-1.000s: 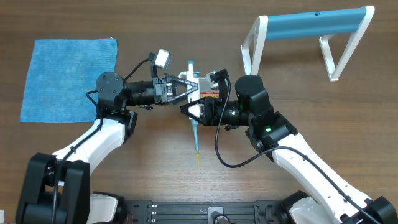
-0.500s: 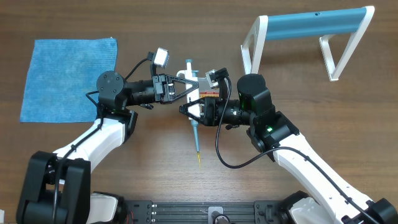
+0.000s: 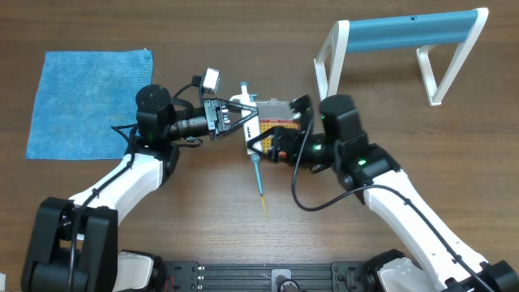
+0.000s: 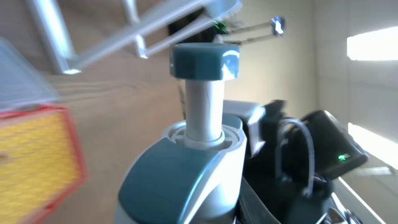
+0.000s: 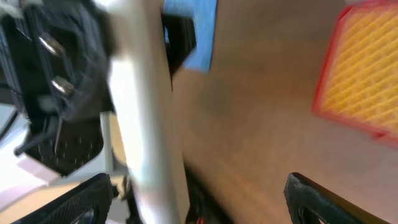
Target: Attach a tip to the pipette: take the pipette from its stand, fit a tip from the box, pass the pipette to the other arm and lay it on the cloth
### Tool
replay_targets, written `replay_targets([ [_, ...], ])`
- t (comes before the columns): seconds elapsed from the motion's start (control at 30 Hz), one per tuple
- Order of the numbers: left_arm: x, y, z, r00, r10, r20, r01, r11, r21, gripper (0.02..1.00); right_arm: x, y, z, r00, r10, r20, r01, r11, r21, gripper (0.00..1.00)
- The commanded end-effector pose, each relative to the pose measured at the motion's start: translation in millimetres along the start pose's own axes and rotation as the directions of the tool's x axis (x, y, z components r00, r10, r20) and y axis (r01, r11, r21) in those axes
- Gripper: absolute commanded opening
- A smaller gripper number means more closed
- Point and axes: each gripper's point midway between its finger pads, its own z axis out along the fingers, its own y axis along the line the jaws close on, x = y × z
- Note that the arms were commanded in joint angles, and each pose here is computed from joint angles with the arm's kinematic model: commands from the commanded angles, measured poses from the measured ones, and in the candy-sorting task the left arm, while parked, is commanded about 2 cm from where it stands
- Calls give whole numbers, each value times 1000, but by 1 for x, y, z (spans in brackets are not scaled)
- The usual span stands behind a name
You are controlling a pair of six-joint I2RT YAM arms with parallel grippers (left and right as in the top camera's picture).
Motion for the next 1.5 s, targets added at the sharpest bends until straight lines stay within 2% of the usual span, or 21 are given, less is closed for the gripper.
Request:
replay_targets([
  [0.03, -41, 14, -24, 983, 73, 170, -60, 995, -81, 25, -22, 7, -20, 994, -101, 52, 104, 992, -76, 897],
  [0.1, -54, 15, -37, 974, 76, 214, -58, 994, -91, 25, -26, 20, -27, 989, -138, 57, 145, 979, -146, 897],
  [0.27, -77, 21, -73, 959, 73, 274, -40, 991, -125, 25, -35, 22, -33, 985, -149, 90, 162, 975, -155, 897],
  [0.4, -93, 41, -120, 944, 54, 324, 20, 975, -221, 27, -38, 20, -35, 984, -146, 99, 159, 976, -151, 899],
  [0.5, -110, 49, -169, 916, 71, 394, 73, 938, -339, 27, -39, 19, -35, 983, -151, 107, 166, 976, -142, 897],
  [0.6, -124, 49, -210, 891, 132, 434, 113, 862, -494, 25, -48, 11, -35, 978, -146, 150, 160, 983, -91, 899],
  [0.67, -134, 39, -246, 885, 191, 424, 126, 779, -614, 25, -57, 4, -36, 971, -145, 191, 156, 987, -40, 897],
  [0.87, -176, 8, -320, 901, 278, 331, 120, 575, -809, 25, -69, -12, -38, 958, -134, 253, 126, 991, 48, 897],
  [0.9, -184, 9, -331, 908, 284, 308, 121, 527, -841, 23, -68, -13, -38, 959, -126, 253, 116, 992, 54, 899],
  [0.97, -200, 17, -363, 930, 279, 241, 127, 370, -920, 25, -66, -20, -38, 964, -98, 248, 82, 994, 75, 897],
  [1.03, -210, 32, -385, 946, 246, 213, 145, 267, -953, 25, -63, -29, -37, 968, -66, 242, 43, 994, 102, 897],
  [1.1, -217, 50, -396, 959, 207, 194, 148, 217, -965, 25, -60, -36, -38, 971, -27, 239, -3, 992, 125, 899],
  [1.17, -223, 88, -399, 972, 140, 189, 157, 214, -964, 25, -56, -42, -37, 971, 20, 237, -54, 989, 137, 897],
  [1.23, -221, 119, -394, 985, 81, 154, 133, 218, -967, 25, -55, -41, -36, 972, 37, 233, -69, 989, 133, 897],
  [1.33, -210, 165, -389, 999, -26, 45, 48, 138, -989, 25, -51, -39, -31, 971, 65, 228, -96, 987, 130, 899],
  [1.4, -209, 179, -384, 999, -51, -4, 1, 105, -995, 25, -51, -39, -29, 969, 75, 234, -109, 985, 137, 897],
  [1.5, -223, 195, -374, 998, -23, -53, -51, 89, -995, 25, -50, -39, -26, 967, 83, 240, -120, 982, 148, 897],
])
